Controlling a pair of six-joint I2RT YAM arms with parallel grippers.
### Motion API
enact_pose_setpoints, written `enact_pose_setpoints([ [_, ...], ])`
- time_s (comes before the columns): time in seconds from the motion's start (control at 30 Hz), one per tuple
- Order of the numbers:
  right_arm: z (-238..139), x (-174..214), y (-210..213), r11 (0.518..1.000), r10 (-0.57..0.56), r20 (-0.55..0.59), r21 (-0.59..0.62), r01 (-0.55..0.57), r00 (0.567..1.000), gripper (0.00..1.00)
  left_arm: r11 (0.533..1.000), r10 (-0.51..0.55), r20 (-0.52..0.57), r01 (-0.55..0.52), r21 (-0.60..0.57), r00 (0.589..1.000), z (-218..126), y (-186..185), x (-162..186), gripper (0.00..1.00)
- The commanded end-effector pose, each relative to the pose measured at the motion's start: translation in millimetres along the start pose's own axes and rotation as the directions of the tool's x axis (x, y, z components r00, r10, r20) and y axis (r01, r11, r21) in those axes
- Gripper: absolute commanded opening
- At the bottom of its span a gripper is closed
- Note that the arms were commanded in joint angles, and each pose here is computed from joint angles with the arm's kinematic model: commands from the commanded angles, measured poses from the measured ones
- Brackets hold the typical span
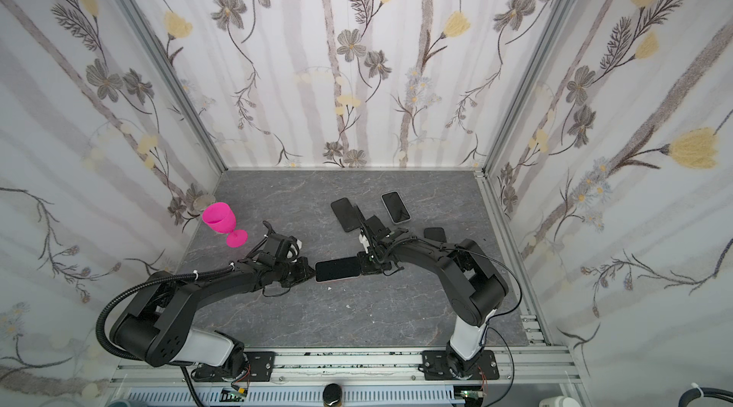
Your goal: Put the phone into the phone case
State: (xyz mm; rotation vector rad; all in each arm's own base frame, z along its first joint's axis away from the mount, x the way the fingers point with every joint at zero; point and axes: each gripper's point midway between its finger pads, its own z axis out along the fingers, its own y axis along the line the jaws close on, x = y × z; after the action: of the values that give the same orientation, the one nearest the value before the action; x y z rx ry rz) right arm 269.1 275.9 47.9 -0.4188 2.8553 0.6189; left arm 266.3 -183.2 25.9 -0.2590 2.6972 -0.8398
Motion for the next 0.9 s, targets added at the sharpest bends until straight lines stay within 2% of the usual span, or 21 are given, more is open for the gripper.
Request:
enact_pose_setpoints([
  [0.0,-14.7,-11.8,2.8,0.999,-0.03,0.051,0.019,0.029,0.998,0.23,0.999,0.015,0.037,-0.014,-0.031,0.999,-8.1,0.1,-10.9,0.1],
  [0.3,-46.2,-38.9,11.6,0.995,-0.093,0.181,0.046,0.086,0.979,0.27,1.0,0.022,0.131,-0.02,-0.017,0.991,-34.0,-12.5,-36.4,0.17],
  [0.5,-72.8,-53.7,18.5,0.993,-0.12,0.293,0.055,0.109,0.949,0.28,1.0,0.02,0.138,-0.018,-0.014,0.99,-43.8,-13.5,-42.3,0.32],
  [0.67,-93.2,-64.4,27.6,0.988,-0.151,0.382,0.048,0.144,0.912,0.35,1.0,0.024,0.15,-0.024,0.004,0.988,-50.6,-21.5,-51.0,0.39],
  [0.77,-84.3,-62.6,24.4,0.988,-0.156,0.349,0.058,0.145,0.924,0.38,1.0,0.011,0.135,-0.014,0.019,0.991,-46.5,-22.7,-50.0,0.4],
  [0.87,-64.4,-57.3,23.5,0.988,-0.154,0.272,0.048,0.146,0.95,0.35,1.0,-0.011,0.092,0.009,0.024,0.996,-37.0,-20.0,-44.4,0.41],
])
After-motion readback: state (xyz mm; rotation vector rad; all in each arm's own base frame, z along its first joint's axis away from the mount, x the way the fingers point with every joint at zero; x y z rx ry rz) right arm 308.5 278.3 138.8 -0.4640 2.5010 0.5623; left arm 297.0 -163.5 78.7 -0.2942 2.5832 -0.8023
